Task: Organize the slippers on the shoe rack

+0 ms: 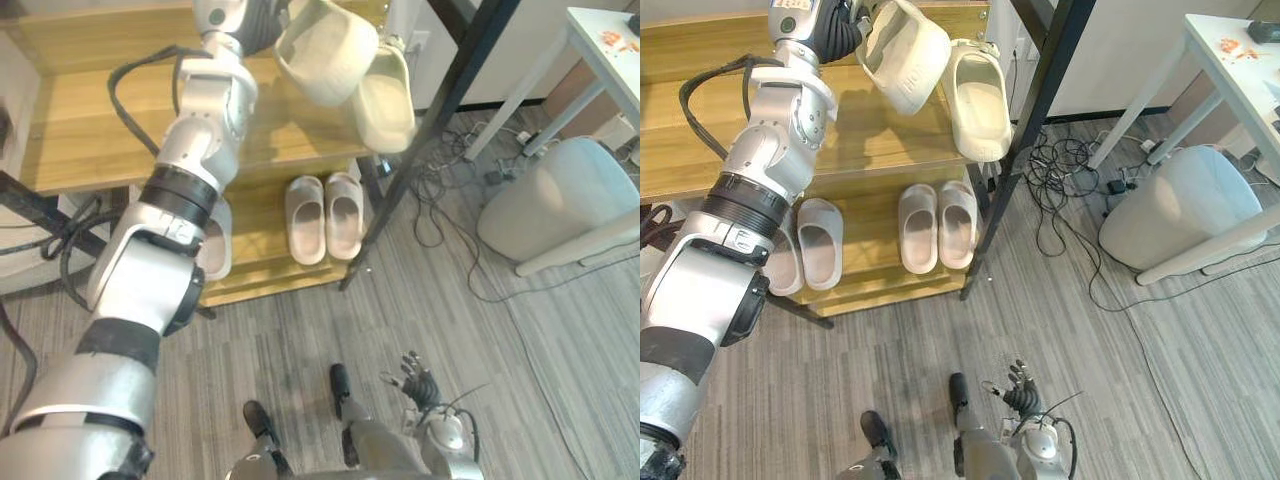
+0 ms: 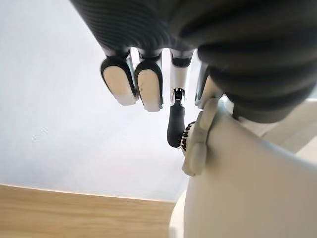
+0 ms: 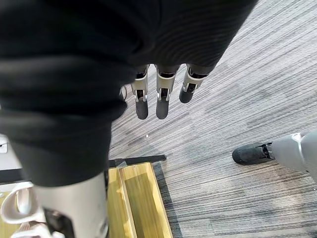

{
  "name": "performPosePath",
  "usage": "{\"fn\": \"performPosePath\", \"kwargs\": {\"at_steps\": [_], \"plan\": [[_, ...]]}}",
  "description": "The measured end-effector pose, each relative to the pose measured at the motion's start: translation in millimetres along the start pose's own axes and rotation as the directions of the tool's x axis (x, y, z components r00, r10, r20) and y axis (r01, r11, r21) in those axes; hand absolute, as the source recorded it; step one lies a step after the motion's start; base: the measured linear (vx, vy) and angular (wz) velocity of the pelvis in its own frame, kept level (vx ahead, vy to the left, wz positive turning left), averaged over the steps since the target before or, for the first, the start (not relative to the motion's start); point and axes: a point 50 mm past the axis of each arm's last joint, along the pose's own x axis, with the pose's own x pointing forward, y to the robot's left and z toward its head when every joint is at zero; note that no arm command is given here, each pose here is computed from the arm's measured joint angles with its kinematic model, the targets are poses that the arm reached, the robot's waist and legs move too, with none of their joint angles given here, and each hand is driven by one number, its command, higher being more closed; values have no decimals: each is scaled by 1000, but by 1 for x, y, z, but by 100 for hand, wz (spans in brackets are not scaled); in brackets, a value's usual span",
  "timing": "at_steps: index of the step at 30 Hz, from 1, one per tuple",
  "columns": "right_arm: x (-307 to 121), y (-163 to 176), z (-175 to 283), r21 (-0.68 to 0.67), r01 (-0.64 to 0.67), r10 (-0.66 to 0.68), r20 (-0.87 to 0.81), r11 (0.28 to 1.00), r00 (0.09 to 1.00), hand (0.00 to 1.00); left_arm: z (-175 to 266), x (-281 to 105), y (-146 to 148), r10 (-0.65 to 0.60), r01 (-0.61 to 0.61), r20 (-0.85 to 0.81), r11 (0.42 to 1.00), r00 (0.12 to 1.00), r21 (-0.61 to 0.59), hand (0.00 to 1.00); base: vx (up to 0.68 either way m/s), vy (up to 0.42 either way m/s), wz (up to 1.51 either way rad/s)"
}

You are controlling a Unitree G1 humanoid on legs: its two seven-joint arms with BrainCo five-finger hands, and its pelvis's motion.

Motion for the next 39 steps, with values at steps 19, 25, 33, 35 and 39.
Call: {"fn": "performPosePath", "kwargs": {"at_steps": [19, 25, 33, 35, 39], "plan": [[4, 5, 13, -3, -21, 22, 47, 1000, 999, 0, 16, 18, 28, 85, -85, 32, 996, 996, -16, 0, 73, 58, 12], [4, 5, 13, -4, -20, 21, 45, 1000, 999, 0, 15, 18, 28, 83, -83, 25, 996, 996, -28, 0, 42, 71, 3], [5, 5, 13, -5, -18, 19, 35, 1000, 999, 0, 16, 16, 25, 76, -89, -62, 961, 995, -261, 0, 9, 33, 3], [5, 4, 11, -8, -13, 14, 22, 1000, 1000, 0, 13, 10, 21, 83, -118, -106, 917, 991, -381, 0, 34, 27, 1], [4, 2, 2, -16, 2, -2, -24, 1000, 1000, 0, 19, -15, -1, 54, -164, -186, 746, 981, -645, 0, 46, 29, 6]]}}
